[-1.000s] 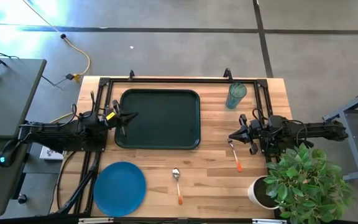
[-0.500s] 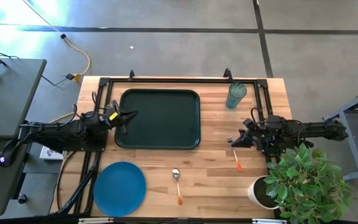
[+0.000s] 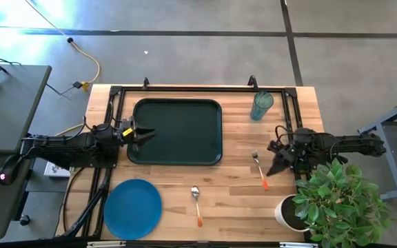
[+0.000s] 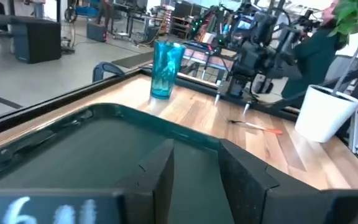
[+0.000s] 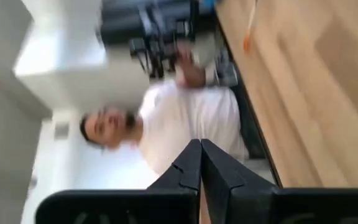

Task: Pick and place plate/cup/fork/spoon on tray
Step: Put the blue plate on the black tray

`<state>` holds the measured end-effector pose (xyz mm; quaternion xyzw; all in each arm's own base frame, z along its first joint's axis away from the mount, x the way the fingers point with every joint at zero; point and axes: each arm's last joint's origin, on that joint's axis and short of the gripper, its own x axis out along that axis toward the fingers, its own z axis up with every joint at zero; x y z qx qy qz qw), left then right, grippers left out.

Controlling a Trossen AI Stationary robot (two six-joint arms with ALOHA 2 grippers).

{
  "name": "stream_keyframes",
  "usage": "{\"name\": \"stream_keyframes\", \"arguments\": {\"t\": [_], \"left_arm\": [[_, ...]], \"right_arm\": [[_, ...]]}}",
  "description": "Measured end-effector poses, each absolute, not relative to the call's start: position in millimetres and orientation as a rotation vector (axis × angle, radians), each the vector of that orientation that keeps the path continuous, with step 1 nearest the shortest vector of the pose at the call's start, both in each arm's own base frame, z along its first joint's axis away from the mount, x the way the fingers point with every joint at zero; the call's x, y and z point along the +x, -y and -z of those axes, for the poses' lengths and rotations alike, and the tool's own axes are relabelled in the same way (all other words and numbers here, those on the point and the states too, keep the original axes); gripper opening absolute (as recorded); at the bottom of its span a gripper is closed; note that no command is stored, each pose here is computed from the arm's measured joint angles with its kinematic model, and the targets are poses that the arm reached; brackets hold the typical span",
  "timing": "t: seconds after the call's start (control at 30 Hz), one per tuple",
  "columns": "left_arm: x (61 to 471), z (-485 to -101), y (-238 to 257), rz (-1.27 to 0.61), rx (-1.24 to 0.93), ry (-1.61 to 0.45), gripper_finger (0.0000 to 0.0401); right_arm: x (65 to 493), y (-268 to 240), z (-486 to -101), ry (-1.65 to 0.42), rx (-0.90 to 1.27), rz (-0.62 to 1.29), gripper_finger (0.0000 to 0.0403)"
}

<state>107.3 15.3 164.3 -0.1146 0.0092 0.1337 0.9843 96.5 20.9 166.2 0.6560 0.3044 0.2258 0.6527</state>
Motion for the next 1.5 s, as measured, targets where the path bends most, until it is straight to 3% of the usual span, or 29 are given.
{"name": "stream_keyframes", "arguments": {"t": [0.17, 0.3, 0.43, 0.53, 0.67, 0.8, 1.07, 1.3, 1.5], "left_arm": [[107.4, -168.3, -15.3, -0.264, -0.232, 0.023, 0.0117], [107.8, -161.9, -14.4, -0.256, -0.243, -0.044, 0.0118], [109.2, -151.1, -10.8, -0.218, -0.301, -0.16, 0.0118], [112.1, -145.6, -6.7, -0.16, -0.344, -0.228, 0.0118], [114.2, -139.9, -0.1, -0.059, -0.376, -0.308, 0.0118], [115.3, -141.3, 9.3, 0.093, -0.404, -0.359, 0.0117], [119.0, -162.7, 20.2, 0.15, -0.308, -0.41, 0.0117], [130.5, -187.9, 29.4, 0.175, -0.323, -0.436, 0.0119], [135.8, -189.7, 43.5, 0.183, -0.394, -0.647, 0.0149]], "right_arm": [[95.6, -21.3, -168.2, -0.685, 1.406, -0.589, 0.0], [98.6, -16.9, -168.2, -0.448, 1.033, -0.55, 0.0], [104.5, -5.4, -172.3, -0.126, 0.548, -0.199, 0.0], [105.2, 4.4, -177.9, 0.011, 0.37, 0.116, 0.0], [101.0, 15.1, -188.9, 0.192, 0.366, 0.485, 0.0], [98.9, 20.2, -189.1, 0.277, 0.496, 0.666, 0.0], [120.7, 8.3, -181.2, 0.13, 0.581, 0.356, 0.0], [149.5, -8.6, -183.0, 0.184, 0.428, 0.245, 0.0], [188.0, -28.6, -187.5, 0.161, 0.297, 0.178, 0.0008]]}}
